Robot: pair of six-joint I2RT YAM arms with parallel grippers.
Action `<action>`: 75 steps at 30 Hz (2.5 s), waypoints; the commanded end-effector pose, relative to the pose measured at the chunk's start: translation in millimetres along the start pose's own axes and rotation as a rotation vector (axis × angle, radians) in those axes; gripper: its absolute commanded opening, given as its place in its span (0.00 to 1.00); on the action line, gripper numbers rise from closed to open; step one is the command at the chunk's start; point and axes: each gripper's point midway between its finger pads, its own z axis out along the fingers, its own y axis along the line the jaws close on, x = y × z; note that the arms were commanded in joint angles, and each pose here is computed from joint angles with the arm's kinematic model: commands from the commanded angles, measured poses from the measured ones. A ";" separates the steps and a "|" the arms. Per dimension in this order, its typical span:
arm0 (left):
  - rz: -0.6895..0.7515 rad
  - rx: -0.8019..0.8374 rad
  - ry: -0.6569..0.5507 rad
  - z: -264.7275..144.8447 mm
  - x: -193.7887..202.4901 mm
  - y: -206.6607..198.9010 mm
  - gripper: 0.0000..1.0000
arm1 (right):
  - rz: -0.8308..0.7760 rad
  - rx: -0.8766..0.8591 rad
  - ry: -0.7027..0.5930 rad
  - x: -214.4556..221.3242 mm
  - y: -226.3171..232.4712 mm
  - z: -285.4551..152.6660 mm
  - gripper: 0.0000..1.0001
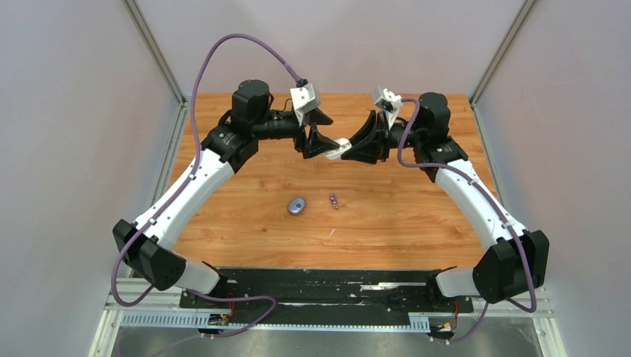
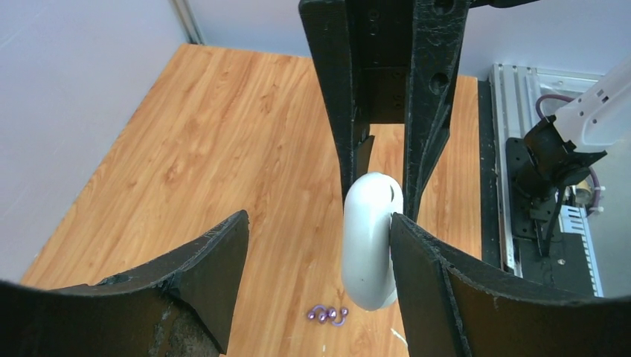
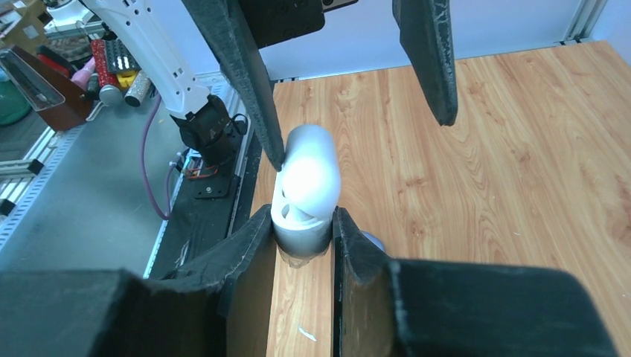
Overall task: Insert the wireless bluetooth earbuds into the charging case
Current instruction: Open the charging case, then adjust the earbud with the charging case.
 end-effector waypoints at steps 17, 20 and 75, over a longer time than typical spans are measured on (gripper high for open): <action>-0.209 0.128 -0.044 -45.4 -33.2 -13.0 0.93 | -0.586 0.072 -0.053 -29.5 35.5 -7.0 0.04; -0.276 0.216 -0.033 -49.0 -25.0 -22.8 0.94 | -0.671 0.074 -0.056 -29.5 40.9 -2.3 0.04; -0.051 0.189 -0.049 -45.6 -0.1 -13.7 0.96 | -0.662 0.123 -0.080 -42.3 22.5 24.4 0.01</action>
